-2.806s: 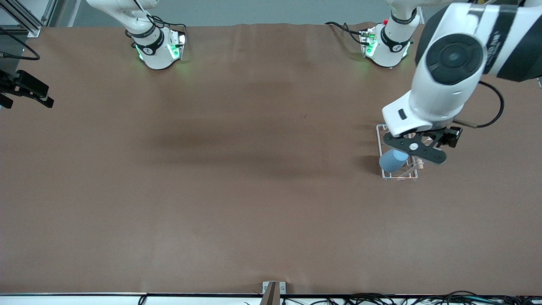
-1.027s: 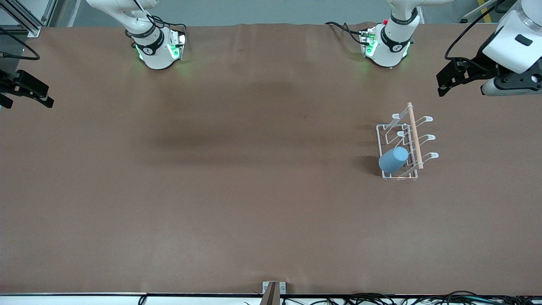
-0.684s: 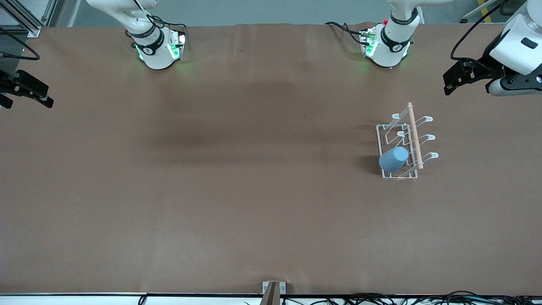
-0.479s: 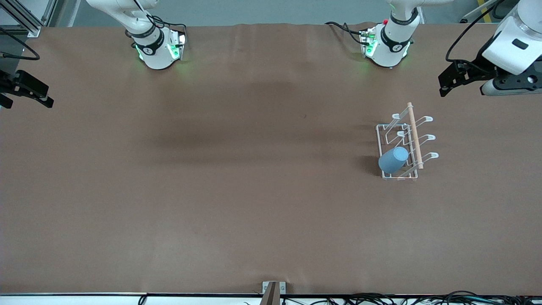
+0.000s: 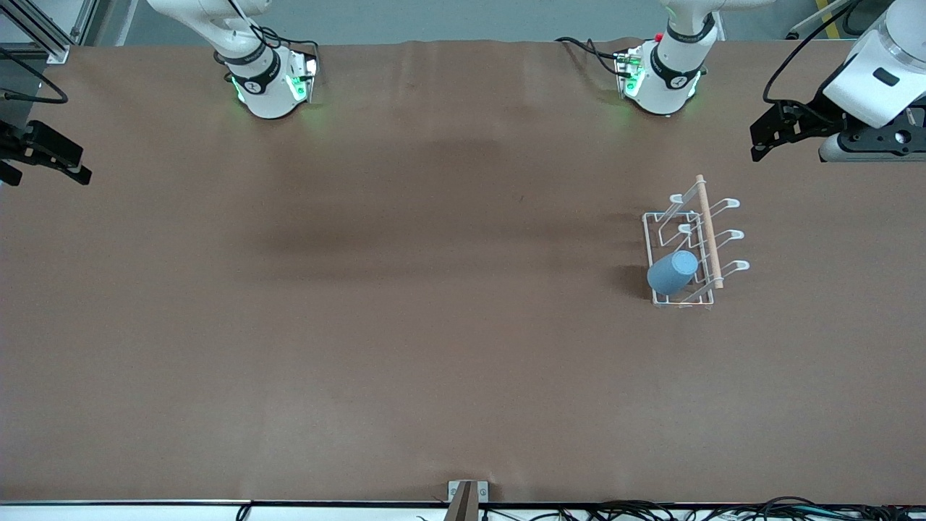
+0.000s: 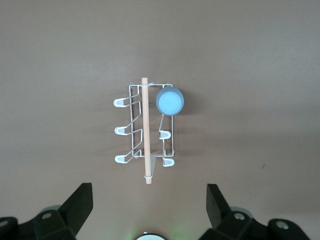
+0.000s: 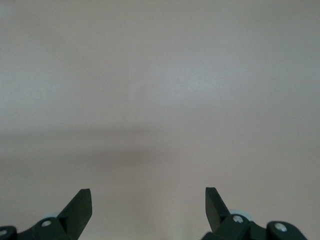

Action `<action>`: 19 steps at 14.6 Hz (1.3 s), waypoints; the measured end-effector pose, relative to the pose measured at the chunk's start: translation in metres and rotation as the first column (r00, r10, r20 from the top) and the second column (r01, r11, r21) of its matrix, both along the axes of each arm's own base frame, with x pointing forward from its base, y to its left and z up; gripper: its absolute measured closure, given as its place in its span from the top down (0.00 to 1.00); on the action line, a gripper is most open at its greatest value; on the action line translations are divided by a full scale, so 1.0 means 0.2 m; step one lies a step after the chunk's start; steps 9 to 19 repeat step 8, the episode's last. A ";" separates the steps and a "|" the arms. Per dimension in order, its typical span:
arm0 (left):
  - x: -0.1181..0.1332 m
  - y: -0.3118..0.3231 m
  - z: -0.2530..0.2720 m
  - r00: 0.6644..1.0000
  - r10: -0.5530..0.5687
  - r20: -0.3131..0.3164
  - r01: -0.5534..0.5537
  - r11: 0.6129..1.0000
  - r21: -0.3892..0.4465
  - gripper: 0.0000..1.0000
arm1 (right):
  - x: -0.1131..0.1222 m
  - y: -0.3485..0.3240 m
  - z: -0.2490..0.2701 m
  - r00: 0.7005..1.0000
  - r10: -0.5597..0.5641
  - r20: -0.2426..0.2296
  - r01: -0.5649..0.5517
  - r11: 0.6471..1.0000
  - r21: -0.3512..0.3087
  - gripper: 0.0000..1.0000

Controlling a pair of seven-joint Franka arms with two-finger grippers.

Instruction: Hang cup on cup holder

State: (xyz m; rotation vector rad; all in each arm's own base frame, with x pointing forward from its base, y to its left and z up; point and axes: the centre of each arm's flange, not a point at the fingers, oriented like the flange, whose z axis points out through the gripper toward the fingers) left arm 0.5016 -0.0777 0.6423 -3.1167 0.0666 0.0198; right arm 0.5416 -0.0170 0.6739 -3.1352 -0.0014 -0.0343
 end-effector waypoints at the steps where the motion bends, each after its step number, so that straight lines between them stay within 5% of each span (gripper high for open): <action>1: 0.00 0.00 0.00 1.000 0.000 -0.003 0.000 1.000 0.000 1.00 | 0.00 0.00 0.00 1.000 -0.001 0.000 0.001 1.000 0.000 1.00; 19: 0.00 0.01 0.05 1.000 0.002 0.009 -0.002 1.000 -0.002 1.00 | 0.00 0.00 0.00 1.000 -0.002 0.000 0.002 1.000 0.000 1.00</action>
